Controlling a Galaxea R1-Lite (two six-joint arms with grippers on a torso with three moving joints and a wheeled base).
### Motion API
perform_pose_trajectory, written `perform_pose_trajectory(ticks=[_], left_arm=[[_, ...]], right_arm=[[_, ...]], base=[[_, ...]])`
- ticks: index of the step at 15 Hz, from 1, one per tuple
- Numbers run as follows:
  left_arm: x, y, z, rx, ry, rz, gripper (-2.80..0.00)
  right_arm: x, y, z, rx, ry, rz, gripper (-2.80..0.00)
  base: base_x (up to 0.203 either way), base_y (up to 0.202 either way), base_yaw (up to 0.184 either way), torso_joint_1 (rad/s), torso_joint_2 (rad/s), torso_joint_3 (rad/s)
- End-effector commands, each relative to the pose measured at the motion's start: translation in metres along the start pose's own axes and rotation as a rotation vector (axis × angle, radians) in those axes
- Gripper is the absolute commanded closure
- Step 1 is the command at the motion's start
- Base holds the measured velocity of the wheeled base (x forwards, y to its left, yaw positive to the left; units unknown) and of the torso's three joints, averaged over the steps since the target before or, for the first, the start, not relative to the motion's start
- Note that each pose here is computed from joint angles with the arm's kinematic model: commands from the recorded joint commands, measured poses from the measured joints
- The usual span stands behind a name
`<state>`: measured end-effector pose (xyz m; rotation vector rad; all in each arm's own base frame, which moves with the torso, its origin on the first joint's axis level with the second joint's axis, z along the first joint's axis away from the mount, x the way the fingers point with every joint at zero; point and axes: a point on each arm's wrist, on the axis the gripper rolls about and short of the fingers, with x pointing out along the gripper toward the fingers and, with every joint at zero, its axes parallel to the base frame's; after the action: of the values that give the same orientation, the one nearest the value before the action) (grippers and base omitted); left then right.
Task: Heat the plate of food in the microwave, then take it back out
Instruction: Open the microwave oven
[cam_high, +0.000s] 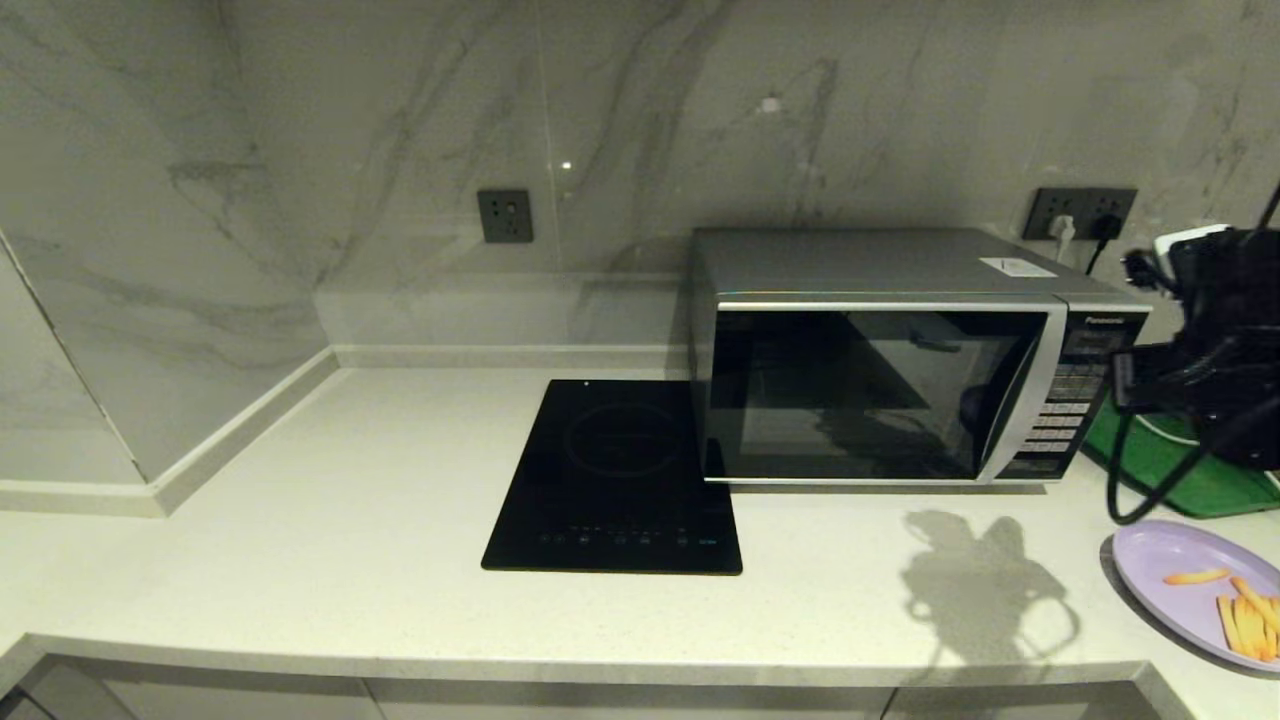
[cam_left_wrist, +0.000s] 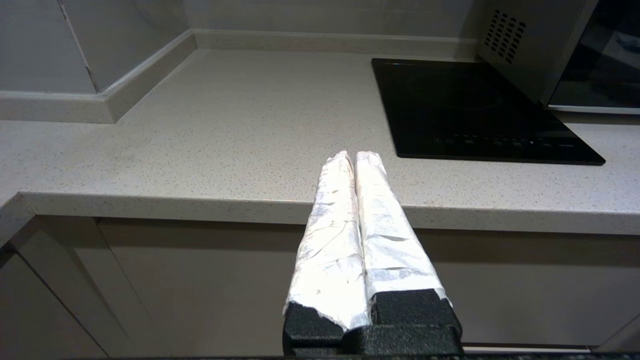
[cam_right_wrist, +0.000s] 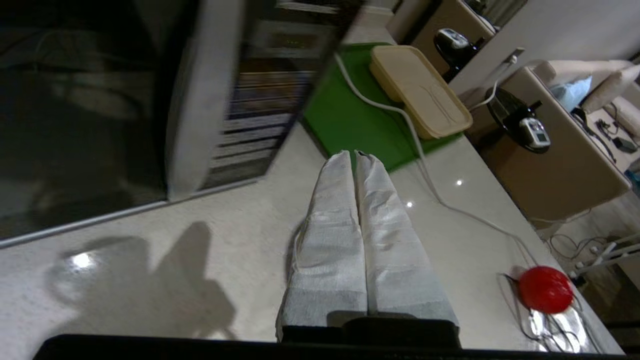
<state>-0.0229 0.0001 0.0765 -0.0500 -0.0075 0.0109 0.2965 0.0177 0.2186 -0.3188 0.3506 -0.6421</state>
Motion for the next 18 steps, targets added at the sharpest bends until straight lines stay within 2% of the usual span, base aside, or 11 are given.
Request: perform_pose_trajectory(ticks=[1,3,4,13,18], left_arm=[[0.000,0.000,0.000,-0.001,-0.001,0.001,0.00],[0.000,0.000,0.000,-0.001,-0.002,0.000,0.00],[0.000,0.000,0.000,-0.001,-0.001,0.001,0.00],[0.000,0.000,0.000,-0.001,-0.001,0.001,0.00],[0.000,0.000,0.000,-0.001,-0.001,0.000,0.00]], right_arm=[[0.027,0.058,-0.019,-0.088,0.051,0.030,0.00],[0.035,0.076,-0.024,-0.080,0.038,0.004,0.00],[0.038,0.080,-0.025,-0.071,0.030,-0.002,-2.80],[0.041,0.090,-0.032,-0.073,0.052,-0.135,-2.80],[0.052,0.107,-0.036,0.019,0.044,-0.133,-2.80]], base=[[0.000,0.000,0.000,0.000,0.00,0.000],[0.000,0.000,0.000,0.000,0.00,0.000],[0.000,0.000,0.000,0.000,0.00,0.000],[0.000,0.000,0.000,0.000,0.00,0.000],[0.000,0.000,0.000,0.000,0.00,0.000]])
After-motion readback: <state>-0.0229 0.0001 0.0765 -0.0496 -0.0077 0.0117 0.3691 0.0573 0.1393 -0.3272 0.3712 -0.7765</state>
